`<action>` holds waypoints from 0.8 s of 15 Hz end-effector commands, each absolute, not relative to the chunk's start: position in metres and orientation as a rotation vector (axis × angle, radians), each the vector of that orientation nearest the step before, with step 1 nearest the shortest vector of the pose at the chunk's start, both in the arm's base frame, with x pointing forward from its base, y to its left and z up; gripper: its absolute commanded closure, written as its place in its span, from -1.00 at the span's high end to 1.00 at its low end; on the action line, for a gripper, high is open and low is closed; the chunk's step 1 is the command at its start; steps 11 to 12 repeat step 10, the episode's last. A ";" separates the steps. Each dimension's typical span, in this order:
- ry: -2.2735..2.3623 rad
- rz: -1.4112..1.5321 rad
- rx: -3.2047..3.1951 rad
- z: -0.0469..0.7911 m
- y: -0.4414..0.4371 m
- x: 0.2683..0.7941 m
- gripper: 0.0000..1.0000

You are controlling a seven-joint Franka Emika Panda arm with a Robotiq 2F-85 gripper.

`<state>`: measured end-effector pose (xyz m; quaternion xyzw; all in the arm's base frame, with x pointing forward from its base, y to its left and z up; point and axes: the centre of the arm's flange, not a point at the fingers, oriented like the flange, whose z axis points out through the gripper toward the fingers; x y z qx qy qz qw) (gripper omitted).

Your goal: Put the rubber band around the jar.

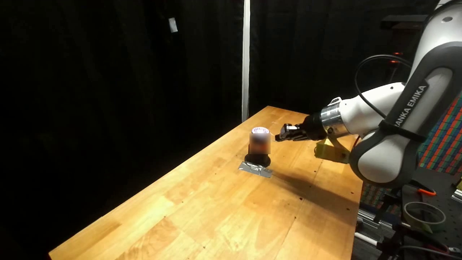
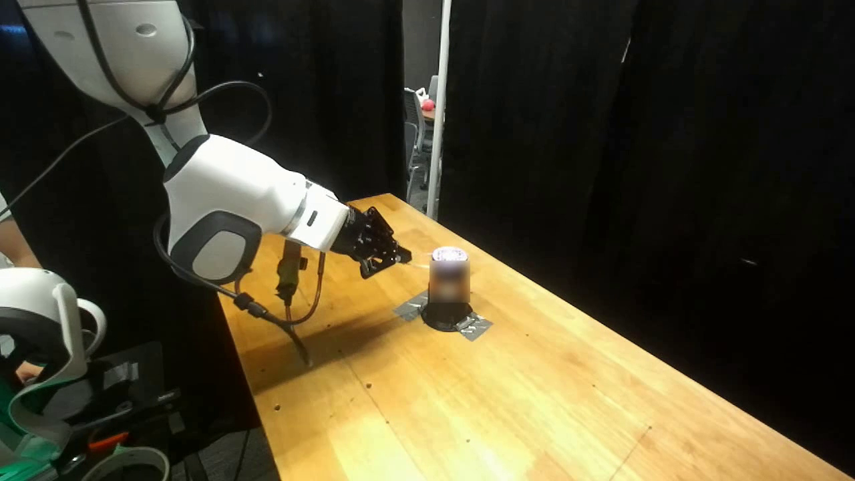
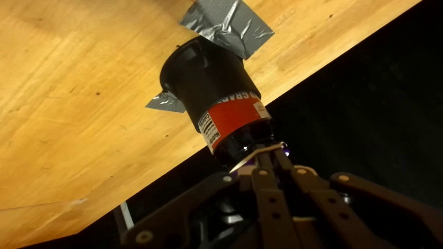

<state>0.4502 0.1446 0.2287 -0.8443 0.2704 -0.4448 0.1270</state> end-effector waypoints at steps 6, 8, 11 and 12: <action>0.794 -1.447 -2.344 0.223 0.151 0.445 0.12; 0.797 -1.373 -2.378 0.222 0.149 0.440 -0.26; 0.803 -1.349 -2.383 0.219 0.150 0.440 0.06; 0.803 -1.349 -2.383 0.219 0.150 0.440 0.06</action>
